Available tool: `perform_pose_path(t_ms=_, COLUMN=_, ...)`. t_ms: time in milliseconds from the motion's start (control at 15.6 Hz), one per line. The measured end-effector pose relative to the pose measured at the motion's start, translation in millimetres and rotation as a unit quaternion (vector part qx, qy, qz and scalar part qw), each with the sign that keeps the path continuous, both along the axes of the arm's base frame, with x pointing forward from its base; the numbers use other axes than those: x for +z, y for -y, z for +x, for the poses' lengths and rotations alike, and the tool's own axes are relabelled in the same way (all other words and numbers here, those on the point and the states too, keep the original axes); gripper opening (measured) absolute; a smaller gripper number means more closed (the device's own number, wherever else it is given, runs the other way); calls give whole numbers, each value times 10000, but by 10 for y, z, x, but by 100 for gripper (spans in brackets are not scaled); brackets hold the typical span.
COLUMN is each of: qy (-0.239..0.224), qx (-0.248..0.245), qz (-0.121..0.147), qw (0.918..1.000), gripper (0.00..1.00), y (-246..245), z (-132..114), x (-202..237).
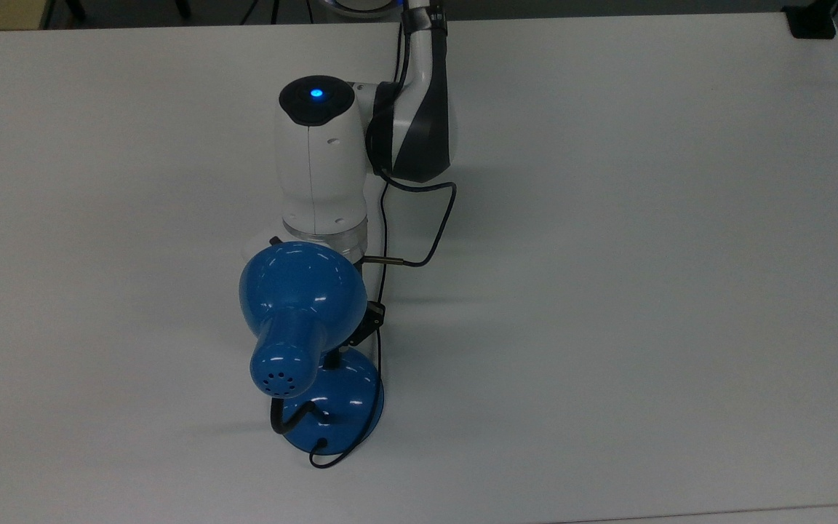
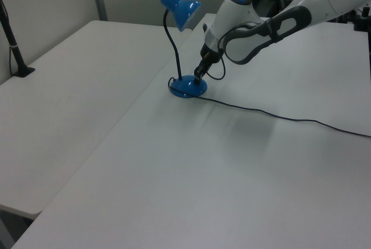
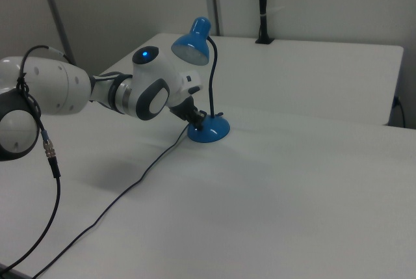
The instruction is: Turn off the lamp
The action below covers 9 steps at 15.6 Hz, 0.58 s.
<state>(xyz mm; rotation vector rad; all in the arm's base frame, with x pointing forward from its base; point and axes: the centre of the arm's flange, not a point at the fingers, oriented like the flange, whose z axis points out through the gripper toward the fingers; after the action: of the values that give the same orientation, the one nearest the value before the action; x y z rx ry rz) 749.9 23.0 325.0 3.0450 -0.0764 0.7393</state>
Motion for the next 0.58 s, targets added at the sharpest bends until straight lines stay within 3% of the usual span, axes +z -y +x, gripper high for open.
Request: perform_pose_path(t_ms=578, qy=-55, qx=62, qz=-22, qw=10000, gripper=1, y=-82, z=-29, x=-63)
